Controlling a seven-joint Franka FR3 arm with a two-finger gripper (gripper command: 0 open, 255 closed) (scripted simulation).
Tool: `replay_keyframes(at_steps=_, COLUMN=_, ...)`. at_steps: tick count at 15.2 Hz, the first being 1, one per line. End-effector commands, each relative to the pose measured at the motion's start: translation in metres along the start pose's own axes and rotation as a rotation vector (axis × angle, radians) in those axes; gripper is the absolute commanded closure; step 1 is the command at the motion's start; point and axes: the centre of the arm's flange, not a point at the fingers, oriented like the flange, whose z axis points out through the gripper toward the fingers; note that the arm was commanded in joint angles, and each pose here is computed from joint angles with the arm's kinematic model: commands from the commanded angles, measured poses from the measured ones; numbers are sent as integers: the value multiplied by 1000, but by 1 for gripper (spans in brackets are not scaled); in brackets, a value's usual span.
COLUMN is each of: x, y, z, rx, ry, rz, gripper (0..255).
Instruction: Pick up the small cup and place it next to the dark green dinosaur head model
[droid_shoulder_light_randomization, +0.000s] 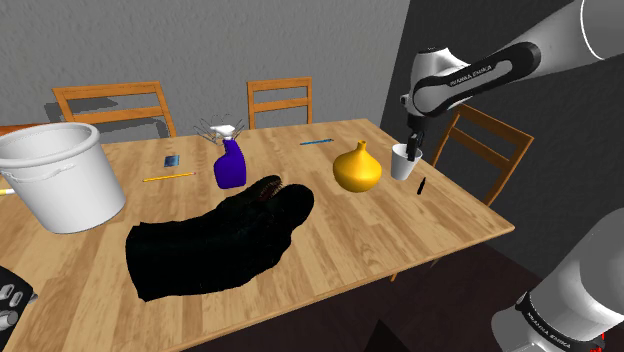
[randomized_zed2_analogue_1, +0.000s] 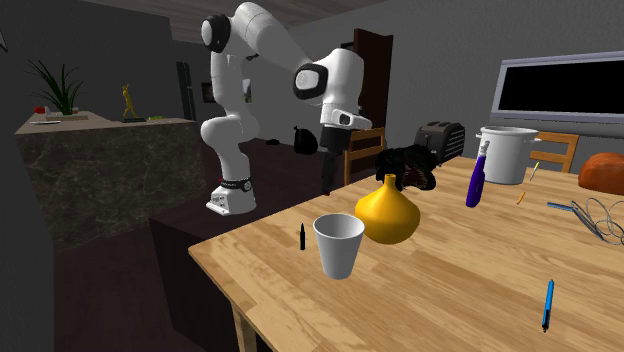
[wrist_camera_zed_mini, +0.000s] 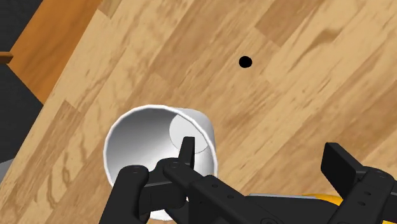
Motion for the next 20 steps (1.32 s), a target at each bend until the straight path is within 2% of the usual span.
replay_keyframes(at_steps=1, x=21, y=9, z=14, rx=-14, ry=3, rz=-23, gripper=0)
replay_keyframes(at_steps=4, x=46, y=22, z=37, rx=-32, ry=6, rz=-54, gripper=0)
replay_keyframes(at_steps=11, x=47, y=23, z=74, rx=-32, ry=6, rz=-54, gripper=0)
replay_keyframes(at_steps=20, x=47, y=23, z=77, rx=-32, ry=6, rz=-54, gripper=0)
